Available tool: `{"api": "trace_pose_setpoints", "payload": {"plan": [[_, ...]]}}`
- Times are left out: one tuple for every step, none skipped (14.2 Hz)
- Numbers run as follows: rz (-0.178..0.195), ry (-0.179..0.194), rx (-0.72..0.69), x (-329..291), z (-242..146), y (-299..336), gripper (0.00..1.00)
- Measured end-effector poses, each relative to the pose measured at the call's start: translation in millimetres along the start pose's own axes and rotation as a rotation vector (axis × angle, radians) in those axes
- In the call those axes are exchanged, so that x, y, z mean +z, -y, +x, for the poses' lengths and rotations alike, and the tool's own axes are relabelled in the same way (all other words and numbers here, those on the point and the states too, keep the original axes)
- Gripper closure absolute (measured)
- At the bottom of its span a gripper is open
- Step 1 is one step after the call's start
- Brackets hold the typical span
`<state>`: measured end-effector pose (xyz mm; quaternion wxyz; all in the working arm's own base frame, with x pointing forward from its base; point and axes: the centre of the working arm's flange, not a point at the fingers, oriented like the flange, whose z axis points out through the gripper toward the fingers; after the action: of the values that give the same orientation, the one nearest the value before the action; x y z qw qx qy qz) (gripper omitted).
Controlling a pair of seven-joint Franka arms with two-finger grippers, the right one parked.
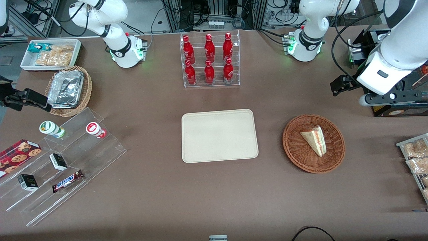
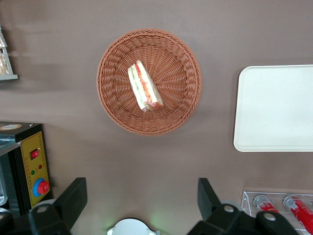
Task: Place sandwich from basket to tray
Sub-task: 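Move the left gripper down over the wrapped sandwich in the wicker basket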
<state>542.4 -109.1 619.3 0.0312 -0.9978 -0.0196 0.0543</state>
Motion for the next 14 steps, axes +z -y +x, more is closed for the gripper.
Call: {"api": "trace_pose_setpoints", "payload": {"plan": [[0.0, 0.001, 0.0, 1.5, 0.3, -0.2, 0.0], [-0.002, 0.002, 0.0, 2.6, 0.7, -0.5, 0.0], [-0.003, 0.004, 0.0, 3.9, 0.9, -0.5, 0.0], [-0.003, 0.007, -0.001, 5.3, 1.1, -0.1, 0.0], [-0.002, 0.012, -0.002, 7.7, 1.5, 0.9, 0.0], [0.001, 0.022, -0.004, 12.7, 2.0, 1.9, 0.0], [0.004, 0.035, -0.009, 21.2, 3.3, 3.6, 0.0], [0.007, 0.047, -0.017, 33.1, 6.4, 7.7, 0.0], [0.009, 0.062, -0.029, 48.9, 10.3, 13.5, 0.0], [0.01, 0.075, -0.041, 67.8, 14.7, 19.5, 0.0], [0.009, 0.082, -0.052, 89.5, 19.6, 24.6, 0.0], [0.006, 0.083, -0.06, 114.5, 24.5, 28.6, 0.0], [0.003, 0.079, -0.073, 140.2, 28.4, 31.2, 0.0], [0.0, 0.074, -0.095, 164.8, 30.5, 32.8, 0.0]]}}
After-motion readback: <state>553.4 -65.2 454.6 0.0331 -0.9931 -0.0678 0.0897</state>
